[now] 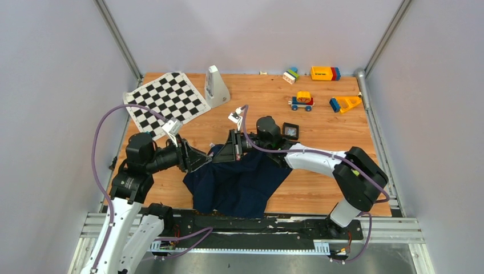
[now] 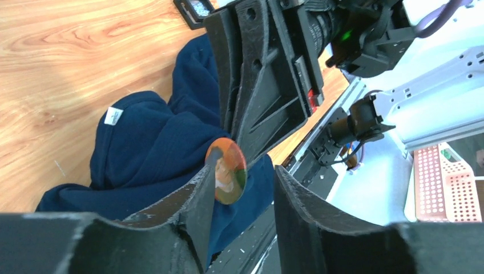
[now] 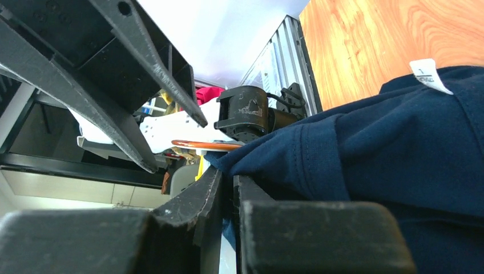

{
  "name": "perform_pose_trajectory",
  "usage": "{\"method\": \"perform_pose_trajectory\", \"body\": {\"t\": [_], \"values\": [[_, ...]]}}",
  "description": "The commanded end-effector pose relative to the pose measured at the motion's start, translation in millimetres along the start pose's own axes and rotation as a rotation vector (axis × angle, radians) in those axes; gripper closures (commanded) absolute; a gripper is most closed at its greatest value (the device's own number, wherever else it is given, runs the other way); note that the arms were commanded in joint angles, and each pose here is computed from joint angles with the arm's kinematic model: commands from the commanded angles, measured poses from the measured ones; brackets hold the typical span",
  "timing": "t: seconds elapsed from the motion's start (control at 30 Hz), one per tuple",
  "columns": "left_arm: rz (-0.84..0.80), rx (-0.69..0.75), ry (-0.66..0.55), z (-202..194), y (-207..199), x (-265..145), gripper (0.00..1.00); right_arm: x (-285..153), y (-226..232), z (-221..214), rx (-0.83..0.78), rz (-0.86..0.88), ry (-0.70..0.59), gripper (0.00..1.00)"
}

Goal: Remove the brooch from the garment
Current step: Remove the brooch from the clothes.

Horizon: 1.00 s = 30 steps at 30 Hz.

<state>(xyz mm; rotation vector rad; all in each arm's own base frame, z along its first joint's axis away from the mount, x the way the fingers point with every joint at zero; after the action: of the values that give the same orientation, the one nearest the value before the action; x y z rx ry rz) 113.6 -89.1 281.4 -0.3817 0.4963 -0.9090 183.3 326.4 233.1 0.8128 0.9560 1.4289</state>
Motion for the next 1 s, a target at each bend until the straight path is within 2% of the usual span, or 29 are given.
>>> {"method": "perform_pose_trajectory", "body": {"t": [0.0, 0.23, 0.3, 0.4, 0.53, 0.67, 0.87, 0.97], "values": [[-0.019, 0.025, 0.023, 13, -8, -3, 0.47, -21, 29, 7, -0.119, 0.0, -0.047, 0.94], [-0.071, 0.025, 0.058, 20, -6, 4, 0.43, -34, 38, 6, -0.131, -0.139, -0.039, 0.95], [-0.076, 0.046, 0.05, 21, -10, 3, 0.41, -35, 39, 8, -0.115, -0.175, -0.037, 0.95], [-0.04, 0.089, 0.038, 22, -15, 3, 0.32, -35, 40, 10, -0.088, -0.211, -0.036, 0.97], [-0.025, 0.142, 0.02, 24, -19, 4, 0.29, -35, 40, 12, -0.064, -0.267, -0.055, 0.97], [0.007, 0.165, 0.05, 24, -15, 13, 0.33, -34, 38, 15, -0.03, -0.309, -0.056, 0.98], [0.062, 0.18, 0.109, 23, -7, 30, 0.43, -30, 39, 19, -0.025, -0.308, -0.052, 1.0], [0.08, 0.183, 0.116, 24, -6, 32, 0.53, -29, 40, 20, -0.024, -0.302, -0.047, 1.0]]}}
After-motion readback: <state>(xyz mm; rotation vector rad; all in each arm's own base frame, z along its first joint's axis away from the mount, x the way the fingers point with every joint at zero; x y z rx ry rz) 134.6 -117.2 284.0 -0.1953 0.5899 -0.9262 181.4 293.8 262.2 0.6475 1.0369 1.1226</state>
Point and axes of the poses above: each gripper's point midway between its finger pads, its own x axis out along the fingers, its own y axis along the line the jaws close on, z = x × y, the point moved 10 cm from there along -x, back along the fingers, and after that the axes turned 2 degrees about x, right-handed, at the moved point
